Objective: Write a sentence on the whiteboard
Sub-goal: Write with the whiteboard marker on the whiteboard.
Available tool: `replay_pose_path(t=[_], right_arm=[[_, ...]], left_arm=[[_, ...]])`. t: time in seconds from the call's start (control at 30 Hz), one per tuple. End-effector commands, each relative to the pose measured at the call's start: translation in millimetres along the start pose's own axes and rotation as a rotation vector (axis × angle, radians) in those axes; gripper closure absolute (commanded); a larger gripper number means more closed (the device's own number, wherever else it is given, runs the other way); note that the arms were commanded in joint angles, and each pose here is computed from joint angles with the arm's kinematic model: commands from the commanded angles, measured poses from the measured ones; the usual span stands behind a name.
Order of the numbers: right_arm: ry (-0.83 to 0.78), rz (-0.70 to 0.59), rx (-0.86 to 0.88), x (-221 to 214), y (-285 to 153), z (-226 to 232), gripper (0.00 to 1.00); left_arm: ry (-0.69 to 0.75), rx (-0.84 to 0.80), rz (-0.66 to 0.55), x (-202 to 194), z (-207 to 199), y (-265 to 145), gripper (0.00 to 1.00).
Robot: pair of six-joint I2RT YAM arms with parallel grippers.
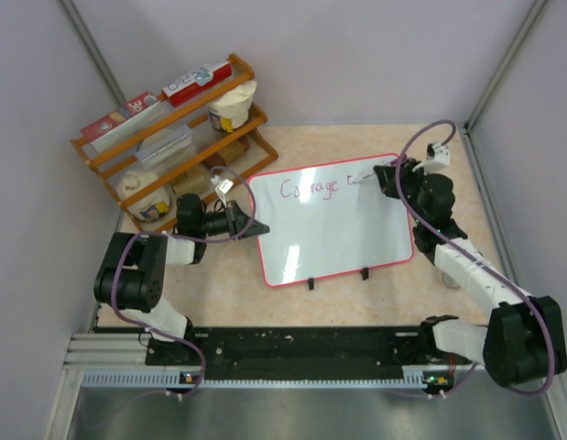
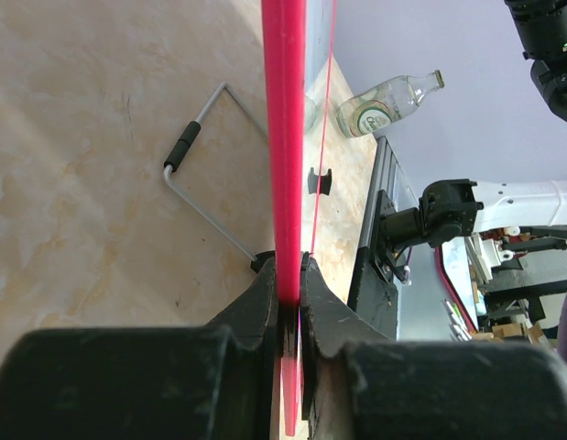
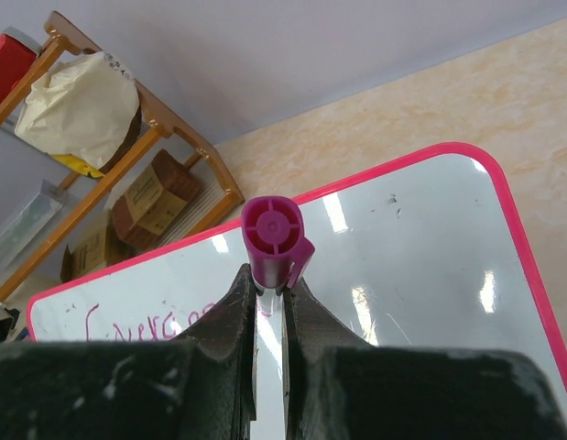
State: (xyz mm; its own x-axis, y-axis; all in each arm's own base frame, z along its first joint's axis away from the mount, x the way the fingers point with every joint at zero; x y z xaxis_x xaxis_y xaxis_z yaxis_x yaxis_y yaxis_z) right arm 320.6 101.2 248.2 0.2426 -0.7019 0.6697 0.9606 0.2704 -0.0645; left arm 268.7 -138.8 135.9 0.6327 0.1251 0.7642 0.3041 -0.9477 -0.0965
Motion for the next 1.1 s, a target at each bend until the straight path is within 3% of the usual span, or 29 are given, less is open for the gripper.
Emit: replay_pose_path(t=[0.0,0.27,1.07], right_arm=[[-0.014,-0.106,0.061,29,-7,23,1.0],[-0.03,-0.14,0.063,38,-8,29,1.0],[-0.026,-0.073,0.009,22,19,10,1.0]], left_arm=[[0.107,0.053,-0.045,11,10,4,1.0],[0.108,0.053,-0.046,11,10,4,1.0],[0.108,0.053,-0.045,11,10,4,1.0]])
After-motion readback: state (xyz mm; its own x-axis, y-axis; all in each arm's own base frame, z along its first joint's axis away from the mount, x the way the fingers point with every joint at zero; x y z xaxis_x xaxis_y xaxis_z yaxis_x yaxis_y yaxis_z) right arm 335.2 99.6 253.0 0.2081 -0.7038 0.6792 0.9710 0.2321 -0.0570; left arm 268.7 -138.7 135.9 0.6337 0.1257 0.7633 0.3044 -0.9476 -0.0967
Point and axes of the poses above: each gripper's point midway between its finger pads, its own y axis out along the fingers, its own z axis along the line the jaws close on, x = y × z, the point moved 7 cm from there along -y, back along the fingers, and after that the axes turned 14 degrees about y, right-handed, at the moved point
